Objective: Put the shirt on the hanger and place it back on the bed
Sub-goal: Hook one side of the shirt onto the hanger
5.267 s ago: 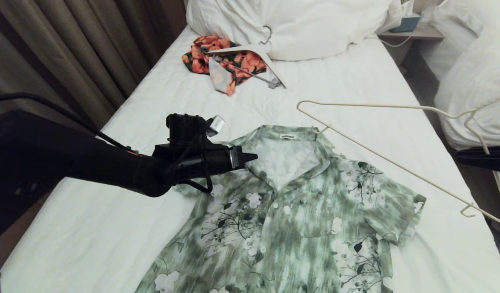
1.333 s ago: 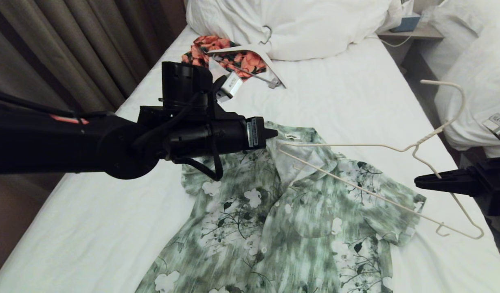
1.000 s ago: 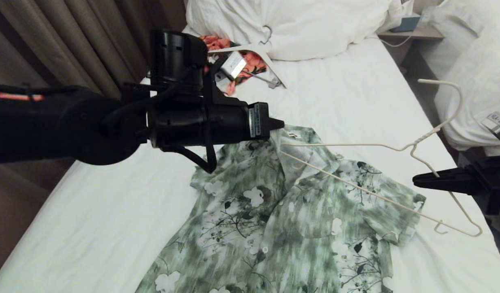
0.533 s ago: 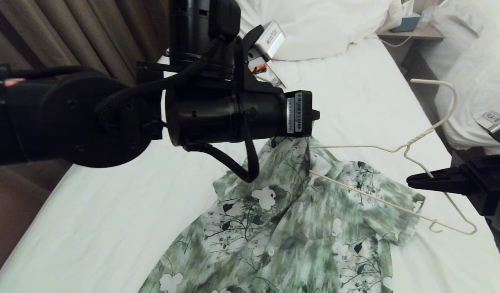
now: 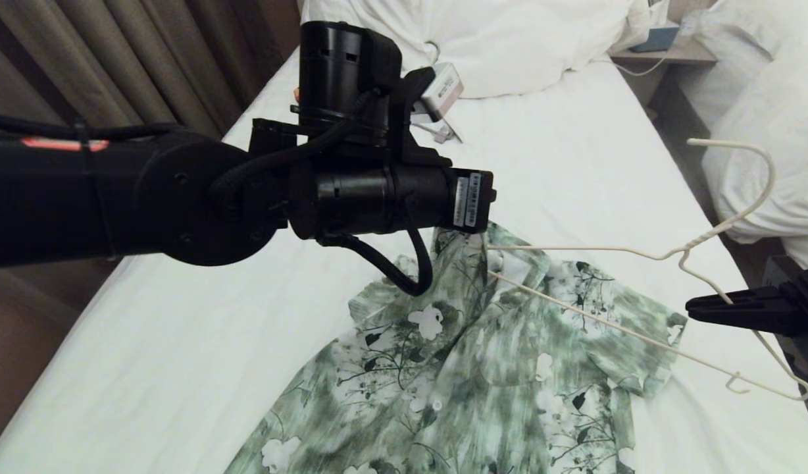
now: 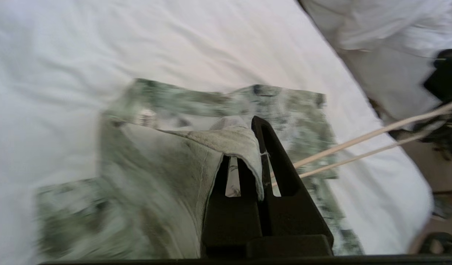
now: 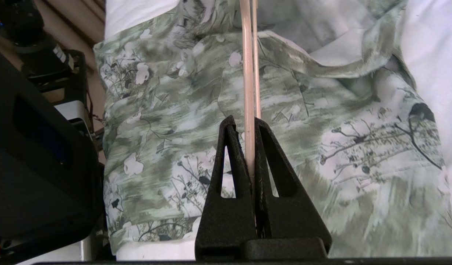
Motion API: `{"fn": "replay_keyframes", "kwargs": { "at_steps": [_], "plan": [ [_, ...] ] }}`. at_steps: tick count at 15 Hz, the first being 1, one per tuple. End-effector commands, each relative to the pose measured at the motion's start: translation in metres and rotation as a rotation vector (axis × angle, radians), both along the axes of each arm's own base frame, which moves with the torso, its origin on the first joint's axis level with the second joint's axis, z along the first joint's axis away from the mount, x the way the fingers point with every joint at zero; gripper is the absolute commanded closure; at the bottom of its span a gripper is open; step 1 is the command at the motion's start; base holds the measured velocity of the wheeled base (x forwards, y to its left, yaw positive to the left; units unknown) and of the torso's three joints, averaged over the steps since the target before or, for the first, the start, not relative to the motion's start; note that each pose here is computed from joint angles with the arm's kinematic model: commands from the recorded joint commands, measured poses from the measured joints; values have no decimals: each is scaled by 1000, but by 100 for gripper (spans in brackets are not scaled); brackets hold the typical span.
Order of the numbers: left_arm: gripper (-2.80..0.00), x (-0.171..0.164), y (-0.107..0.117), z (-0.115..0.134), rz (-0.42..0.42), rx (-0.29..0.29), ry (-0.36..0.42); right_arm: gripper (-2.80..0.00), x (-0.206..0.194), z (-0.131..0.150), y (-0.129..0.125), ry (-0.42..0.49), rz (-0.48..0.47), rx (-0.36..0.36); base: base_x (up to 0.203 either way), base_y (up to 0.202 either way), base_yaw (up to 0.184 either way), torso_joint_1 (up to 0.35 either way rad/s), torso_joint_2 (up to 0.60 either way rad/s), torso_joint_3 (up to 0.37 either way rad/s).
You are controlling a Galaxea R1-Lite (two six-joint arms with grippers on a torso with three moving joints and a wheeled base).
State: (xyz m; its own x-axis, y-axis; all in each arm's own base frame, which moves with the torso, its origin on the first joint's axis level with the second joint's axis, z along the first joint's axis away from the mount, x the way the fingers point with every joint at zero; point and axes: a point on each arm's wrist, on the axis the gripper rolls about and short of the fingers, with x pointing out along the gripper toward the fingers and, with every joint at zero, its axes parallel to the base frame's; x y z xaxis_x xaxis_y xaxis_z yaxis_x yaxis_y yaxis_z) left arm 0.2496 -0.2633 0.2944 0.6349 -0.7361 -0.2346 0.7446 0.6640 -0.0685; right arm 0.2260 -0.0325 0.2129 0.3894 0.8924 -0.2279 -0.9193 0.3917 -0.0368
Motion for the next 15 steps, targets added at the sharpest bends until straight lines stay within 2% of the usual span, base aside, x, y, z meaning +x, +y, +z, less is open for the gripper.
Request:
{"fn": "replay_keyframes", "kwargs": {
  "at_steps": [1, 3, 5, 15],
  "plan": [
    [0, -4, 17, 12, 26, -14, -24, 0, -8, 2, -3, -15, -17, 1, 0, 0, 0, 0, 0, 0],
    [0, -11, 28, 21, 34, 9, -33, 0, -12, 1, -3, -14, -19, 2, 0, 0, 0, 0, 0, 0],
    [0, -17, 27, 25, 23, 10, -41, 0, -12, 2, 0, -17, -1, 9, 0, 0, 0, 0, 0, 0],
    [0, -52, -19, 23, -61, 20, -58, 0, 0, 14, 22, -42, 104, 12, 0, 0, 0, 0, 0, 0]
  ]
}}
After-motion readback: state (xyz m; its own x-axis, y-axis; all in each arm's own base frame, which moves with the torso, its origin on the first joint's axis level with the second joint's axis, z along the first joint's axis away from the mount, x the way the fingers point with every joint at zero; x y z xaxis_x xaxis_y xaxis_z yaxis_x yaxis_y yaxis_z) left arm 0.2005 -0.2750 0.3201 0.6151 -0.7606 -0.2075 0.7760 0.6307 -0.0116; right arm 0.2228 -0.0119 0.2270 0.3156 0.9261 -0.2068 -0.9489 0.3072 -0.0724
